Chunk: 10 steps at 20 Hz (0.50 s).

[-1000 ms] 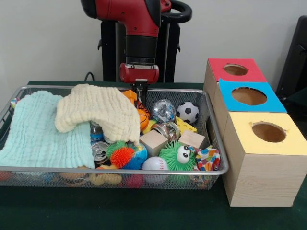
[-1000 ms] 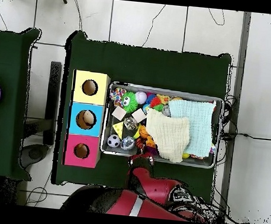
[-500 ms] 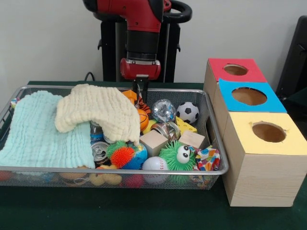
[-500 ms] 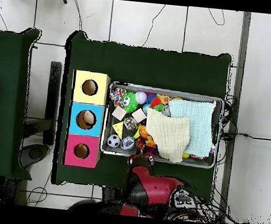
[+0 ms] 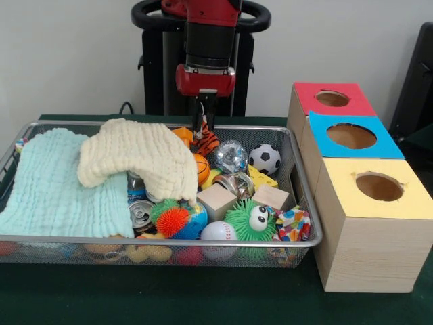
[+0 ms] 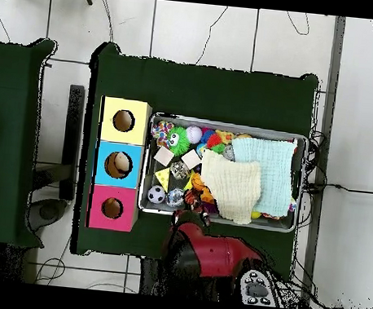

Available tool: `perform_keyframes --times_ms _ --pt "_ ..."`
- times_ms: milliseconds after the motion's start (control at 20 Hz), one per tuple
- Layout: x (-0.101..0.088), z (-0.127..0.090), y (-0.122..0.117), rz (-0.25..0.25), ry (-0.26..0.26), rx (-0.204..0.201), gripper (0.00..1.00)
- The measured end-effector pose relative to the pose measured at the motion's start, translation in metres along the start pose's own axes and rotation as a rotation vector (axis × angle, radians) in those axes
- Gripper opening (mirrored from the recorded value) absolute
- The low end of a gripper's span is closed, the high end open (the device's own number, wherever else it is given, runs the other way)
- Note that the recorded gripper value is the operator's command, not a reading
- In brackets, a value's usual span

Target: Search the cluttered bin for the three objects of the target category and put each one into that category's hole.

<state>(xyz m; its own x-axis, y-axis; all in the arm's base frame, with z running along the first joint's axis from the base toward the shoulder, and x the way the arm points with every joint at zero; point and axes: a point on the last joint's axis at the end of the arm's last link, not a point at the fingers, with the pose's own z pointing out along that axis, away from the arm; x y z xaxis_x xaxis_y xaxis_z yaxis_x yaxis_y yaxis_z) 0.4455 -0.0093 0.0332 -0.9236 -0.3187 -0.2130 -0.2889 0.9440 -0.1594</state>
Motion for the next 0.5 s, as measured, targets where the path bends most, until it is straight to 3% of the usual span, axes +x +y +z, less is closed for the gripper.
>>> perform_keyframes --times_ms 500 --pt "-0.056 -0.032 -0.004 0.038 -0.094 0.019 0.00"
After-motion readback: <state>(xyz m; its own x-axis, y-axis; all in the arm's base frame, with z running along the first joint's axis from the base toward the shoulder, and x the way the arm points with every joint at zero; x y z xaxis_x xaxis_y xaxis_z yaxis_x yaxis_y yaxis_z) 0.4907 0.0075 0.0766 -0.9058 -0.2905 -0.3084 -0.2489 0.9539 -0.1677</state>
